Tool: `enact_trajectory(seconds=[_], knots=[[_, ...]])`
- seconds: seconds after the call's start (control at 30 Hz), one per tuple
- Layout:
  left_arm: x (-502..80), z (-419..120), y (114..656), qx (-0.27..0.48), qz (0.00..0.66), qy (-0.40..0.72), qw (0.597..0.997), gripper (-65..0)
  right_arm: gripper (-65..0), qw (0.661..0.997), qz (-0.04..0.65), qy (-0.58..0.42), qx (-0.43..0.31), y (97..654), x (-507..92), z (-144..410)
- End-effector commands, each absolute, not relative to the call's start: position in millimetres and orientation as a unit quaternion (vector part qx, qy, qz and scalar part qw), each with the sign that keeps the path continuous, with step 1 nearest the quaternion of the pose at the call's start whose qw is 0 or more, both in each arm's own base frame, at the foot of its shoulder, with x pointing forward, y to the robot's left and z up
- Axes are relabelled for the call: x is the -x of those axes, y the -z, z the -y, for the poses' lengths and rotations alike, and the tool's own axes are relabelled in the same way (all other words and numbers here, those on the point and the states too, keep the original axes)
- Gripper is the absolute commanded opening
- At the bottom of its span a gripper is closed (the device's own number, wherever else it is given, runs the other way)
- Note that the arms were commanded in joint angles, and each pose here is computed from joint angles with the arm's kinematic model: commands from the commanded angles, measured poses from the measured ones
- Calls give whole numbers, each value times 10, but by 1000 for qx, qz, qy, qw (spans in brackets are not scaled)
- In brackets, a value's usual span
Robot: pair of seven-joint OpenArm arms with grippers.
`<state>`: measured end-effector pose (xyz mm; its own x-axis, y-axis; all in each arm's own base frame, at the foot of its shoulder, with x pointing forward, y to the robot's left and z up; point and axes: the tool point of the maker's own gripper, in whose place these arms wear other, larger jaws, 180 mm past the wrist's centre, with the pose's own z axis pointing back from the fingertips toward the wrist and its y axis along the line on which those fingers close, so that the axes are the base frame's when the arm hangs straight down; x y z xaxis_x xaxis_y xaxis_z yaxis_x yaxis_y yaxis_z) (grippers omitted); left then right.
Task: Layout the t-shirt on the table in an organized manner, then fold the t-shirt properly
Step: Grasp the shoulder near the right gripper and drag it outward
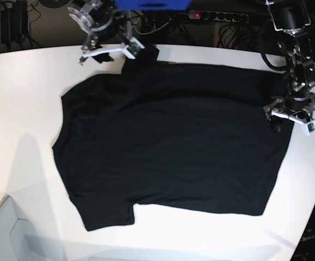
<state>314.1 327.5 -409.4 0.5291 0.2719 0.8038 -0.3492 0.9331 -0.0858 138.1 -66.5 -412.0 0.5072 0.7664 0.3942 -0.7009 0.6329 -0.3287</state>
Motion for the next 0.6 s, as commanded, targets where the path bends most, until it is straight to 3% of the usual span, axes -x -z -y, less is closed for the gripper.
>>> enact_trajectory(seconds=[0.0,0.27,0.57], knots=[[-3248,-3349,3910,-50,478,-173,860,-65,-277,863,276,-418,68,4052,-1467,698],[-3252,-3325,3912,-48,479,-174,859,-65,-277,864,325,-361,129,3862,-2132,1071],[-3228,-3325,3932,-48,476,-174,861,-65,-277,876,283,-362,145,4229,-2307,1255]])
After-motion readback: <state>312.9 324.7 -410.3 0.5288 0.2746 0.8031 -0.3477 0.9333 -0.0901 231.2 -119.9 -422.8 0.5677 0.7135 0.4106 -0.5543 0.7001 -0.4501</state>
